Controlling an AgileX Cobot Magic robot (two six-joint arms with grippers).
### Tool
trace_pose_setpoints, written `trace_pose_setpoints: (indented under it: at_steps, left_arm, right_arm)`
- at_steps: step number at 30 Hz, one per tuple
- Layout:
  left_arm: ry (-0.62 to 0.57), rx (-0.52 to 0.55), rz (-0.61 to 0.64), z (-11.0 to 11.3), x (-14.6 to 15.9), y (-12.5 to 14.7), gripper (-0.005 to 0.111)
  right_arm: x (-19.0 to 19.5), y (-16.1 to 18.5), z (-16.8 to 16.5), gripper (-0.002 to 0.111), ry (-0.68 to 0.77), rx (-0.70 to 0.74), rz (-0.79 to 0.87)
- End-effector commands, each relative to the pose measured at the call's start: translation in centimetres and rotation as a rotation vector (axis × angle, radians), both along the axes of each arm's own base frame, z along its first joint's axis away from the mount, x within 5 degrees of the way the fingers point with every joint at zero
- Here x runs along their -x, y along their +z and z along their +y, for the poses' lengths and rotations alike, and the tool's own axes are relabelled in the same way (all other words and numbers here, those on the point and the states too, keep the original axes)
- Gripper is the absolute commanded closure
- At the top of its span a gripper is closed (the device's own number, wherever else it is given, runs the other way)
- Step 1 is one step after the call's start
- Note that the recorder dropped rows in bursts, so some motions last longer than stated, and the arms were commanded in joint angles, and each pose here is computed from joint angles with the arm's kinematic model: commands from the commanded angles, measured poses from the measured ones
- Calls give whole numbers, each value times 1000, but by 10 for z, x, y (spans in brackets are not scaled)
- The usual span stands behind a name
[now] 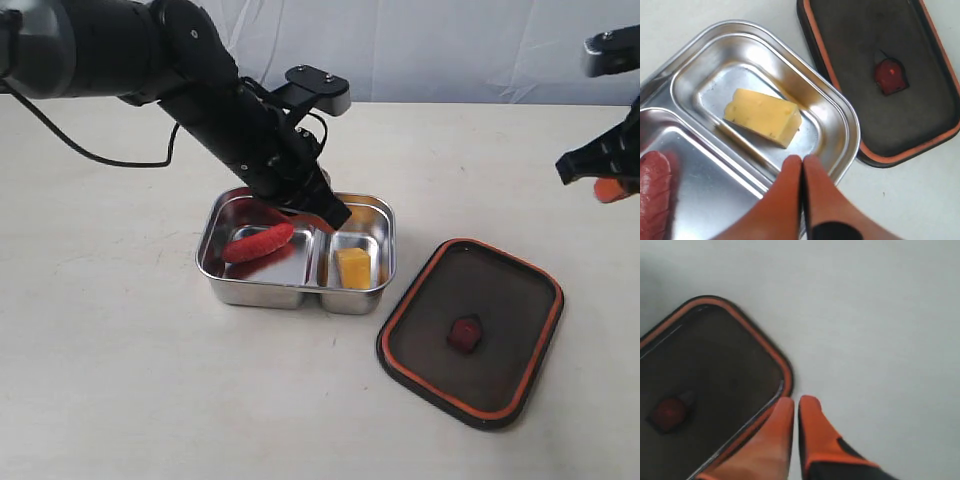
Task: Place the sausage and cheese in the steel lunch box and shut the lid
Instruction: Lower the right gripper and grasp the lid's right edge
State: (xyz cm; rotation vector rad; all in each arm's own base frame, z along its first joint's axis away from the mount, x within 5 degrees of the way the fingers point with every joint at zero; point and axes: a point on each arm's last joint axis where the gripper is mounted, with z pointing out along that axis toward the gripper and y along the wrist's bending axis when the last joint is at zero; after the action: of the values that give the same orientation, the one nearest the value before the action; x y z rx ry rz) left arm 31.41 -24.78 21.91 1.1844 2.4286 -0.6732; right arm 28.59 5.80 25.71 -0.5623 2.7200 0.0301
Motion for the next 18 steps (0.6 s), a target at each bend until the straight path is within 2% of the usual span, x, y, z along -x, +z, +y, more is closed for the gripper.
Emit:
trace_pose_setpoints:
  at_steps: [1,3,8,18]
  left_arm:
    - [-19,6,23,0,6,8,106]
    - [-26,2,34,0,8,8,106]
    - [-31,-4,35,1,8,8,106]
    - [-34,-10,31,1,8,8,106]
  right_arm:
    - [-15,-43,5,76,37,-59,144]
    - [-23,-65,6,70,29,-54,190]
    - [-34,-106,8,70,12,-42,266]
    - [-42,-126,6,70,25,-5,251]
